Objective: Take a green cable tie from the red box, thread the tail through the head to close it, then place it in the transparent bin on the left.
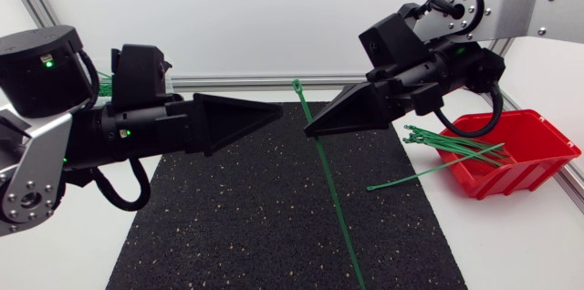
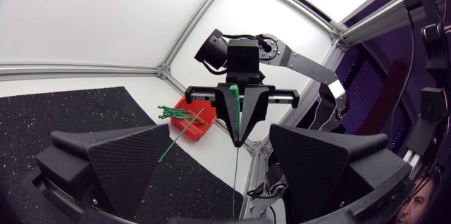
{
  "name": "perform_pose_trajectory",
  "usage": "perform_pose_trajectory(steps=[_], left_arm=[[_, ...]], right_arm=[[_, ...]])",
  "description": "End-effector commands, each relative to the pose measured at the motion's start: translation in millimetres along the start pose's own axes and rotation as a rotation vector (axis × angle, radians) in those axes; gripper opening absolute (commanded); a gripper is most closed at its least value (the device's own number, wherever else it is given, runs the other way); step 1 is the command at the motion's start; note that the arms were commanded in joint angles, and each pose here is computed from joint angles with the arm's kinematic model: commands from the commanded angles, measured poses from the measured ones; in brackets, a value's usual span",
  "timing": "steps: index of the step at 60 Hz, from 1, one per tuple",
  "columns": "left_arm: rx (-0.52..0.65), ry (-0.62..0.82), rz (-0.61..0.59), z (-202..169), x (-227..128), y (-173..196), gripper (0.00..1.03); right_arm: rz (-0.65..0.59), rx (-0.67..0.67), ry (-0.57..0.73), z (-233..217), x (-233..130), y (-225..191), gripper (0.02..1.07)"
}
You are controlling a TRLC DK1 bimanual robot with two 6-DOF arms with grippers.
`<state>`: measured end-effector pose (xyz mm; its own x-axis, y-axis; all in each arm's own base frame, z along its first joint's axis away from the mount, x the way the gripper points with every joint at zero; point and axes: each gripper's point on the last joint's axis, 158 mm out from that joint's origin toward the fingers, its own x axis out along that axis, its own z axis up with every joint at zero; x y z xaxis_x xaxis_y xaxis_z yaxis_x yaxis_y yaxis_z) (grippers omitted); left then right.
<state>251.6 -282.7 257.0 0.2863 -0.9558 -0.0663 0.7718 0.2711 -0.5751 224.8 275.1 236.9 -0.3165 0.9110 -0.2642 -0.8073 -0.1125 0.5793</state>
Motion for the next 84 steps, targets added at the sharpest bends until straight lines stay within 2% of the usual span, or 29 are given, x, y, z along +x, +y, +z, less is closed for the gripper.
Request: perform_pose_trajectory(steps=[1, 14, 29, 41, 47, 61, 68, 75, 84], left_arm=[[-0.015, -0.002, -0.053, 10, 9, -12, 0.99], [-0.038, 0.015, -0.094, 11, 21, -18, 0.99], [-0.061, 0.033, -0.099, 12, 35, -6, 0.99], [-0.077, 0.038, -0.097, 10, 38, -1, 0.96], [-0.084, 0.038, -0.099, 10, 38, -1, 0.91], [-0.092, 0.036, -0.095, 9, 37, 1, 0.63], [-0.087, 0.032, -0.098, 8, 37, 2, 0.42], [-0.084, 0.023, -0.103, 11, 37, 1, 0.32], [-0.094, 0.025, -0.101, 10, 39, 2, 0.1]], right_arm=[[0.009, 0.037, -0.01, -4, 0, -9, 0.08], [0.021, 0.049, -0.02, 1, 2, -17, 0.08], [0.026, 0.047, -0.03, 5, 2, -24, 0.08], [0.022, 0.042, -0.033, 6, 1, -27, 0.08], [0.023, 0.04, -0.032, 6, 2, -27, 0.08], [0.024, 0.037, -0.034, 6, 2, -27, 0.08], [0.023, 0.036, -0.034, 6, 2, -26, 0.08], [0.023, 0.033, -0.034, 5, 1, -25, 0.08], [0.021, 0.029, -0.036, 6, 1, -24, 0.08]])
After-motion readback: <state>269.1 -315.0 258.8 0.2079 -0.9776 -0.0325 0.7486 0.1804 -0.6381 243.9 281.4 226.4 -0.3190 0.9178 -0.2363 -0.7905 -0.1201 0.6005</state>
